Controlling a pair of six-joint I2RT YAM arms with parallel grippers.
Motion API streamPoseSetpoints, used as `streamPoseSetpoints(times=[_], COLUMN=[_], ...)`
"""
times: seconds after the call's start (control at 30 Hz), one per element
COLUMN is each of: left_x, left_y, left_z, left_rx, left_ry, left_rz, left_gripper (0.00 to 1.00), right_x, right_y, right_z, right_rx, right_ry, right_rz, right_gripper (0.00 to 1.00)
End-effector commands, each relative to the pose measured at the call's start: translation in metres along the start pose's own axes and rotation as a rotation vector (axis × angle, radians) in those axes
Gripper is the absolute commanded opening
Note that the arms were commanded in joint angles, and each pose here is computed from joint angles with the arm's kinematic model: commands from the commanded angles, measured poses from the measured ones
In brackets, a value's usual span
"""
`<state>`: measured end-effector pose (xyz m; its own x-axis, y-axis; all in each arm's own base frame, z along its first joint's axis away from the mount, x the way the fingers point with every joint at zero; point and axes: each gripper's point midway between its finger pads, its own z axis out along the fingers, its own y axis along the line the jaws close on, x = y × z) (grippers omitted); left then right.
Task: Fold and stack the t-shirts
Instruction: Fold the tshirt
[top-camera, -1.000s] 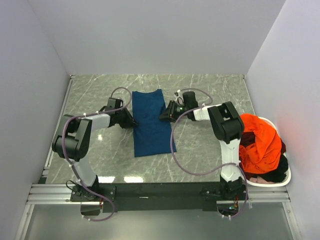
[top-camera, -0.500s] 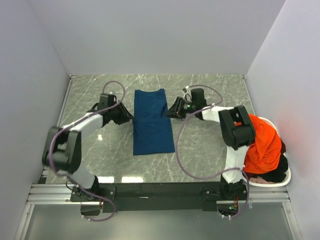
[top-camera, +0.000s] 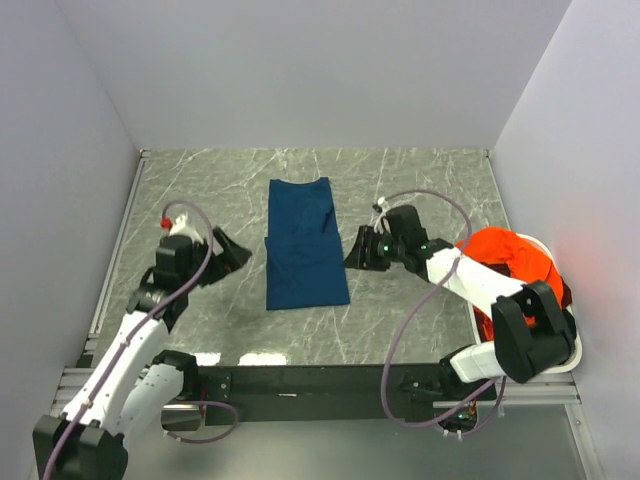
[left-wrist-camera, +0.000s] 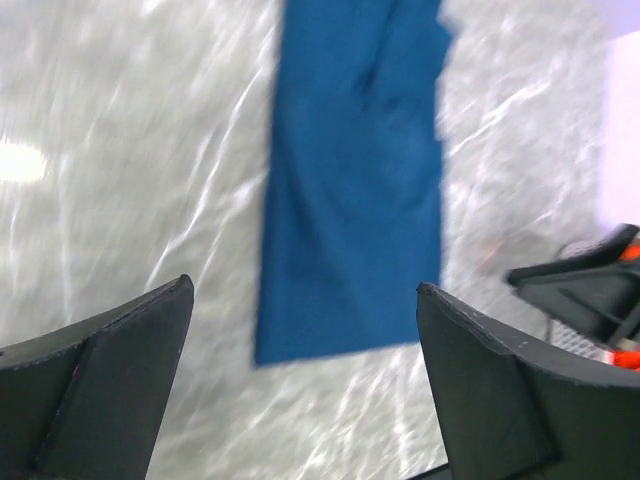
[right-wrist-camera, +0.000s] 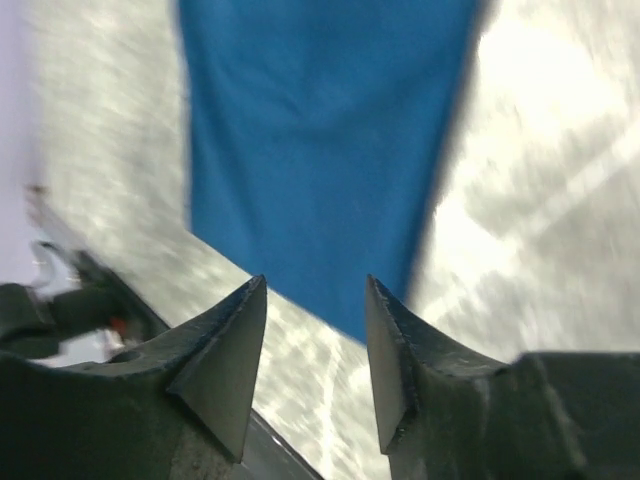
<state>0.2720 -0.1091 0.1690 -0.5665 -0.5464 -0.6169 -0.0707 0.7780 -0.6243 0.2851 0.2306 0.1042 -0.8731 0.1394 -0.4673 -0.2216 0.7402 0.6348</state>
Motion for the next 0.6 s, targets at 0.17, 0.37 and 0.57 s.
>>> streamPoseSetpoints(times=[0.17, 0.37, 0.57], left_x=[0.052, 0.076, 0.106], left_y=[0.038, 0.036, 0.025], left_z=[-0.005, 0.000, 0.010], left_rx=[-0.089, -0.186, -0.226], left_ry=[0.093, 0.204, 0.287], left_rz=[-0.101, -0.047, 0.017], left_gripper=[0.99, 0.87, 0.86], right_x=[0.044, 0.058, 0.072], right_y=[-0.020, -0.028, -0.022], right_z=[-0.012, 0.002, 0.021], right_rx=[0.250, 0.356, 0.396], right_ry=[0.014, 0.057, 0.126], right_rz=[-0.087, -0.063, -0.073], right_gripper=[0.54, 0.53, 0.52])
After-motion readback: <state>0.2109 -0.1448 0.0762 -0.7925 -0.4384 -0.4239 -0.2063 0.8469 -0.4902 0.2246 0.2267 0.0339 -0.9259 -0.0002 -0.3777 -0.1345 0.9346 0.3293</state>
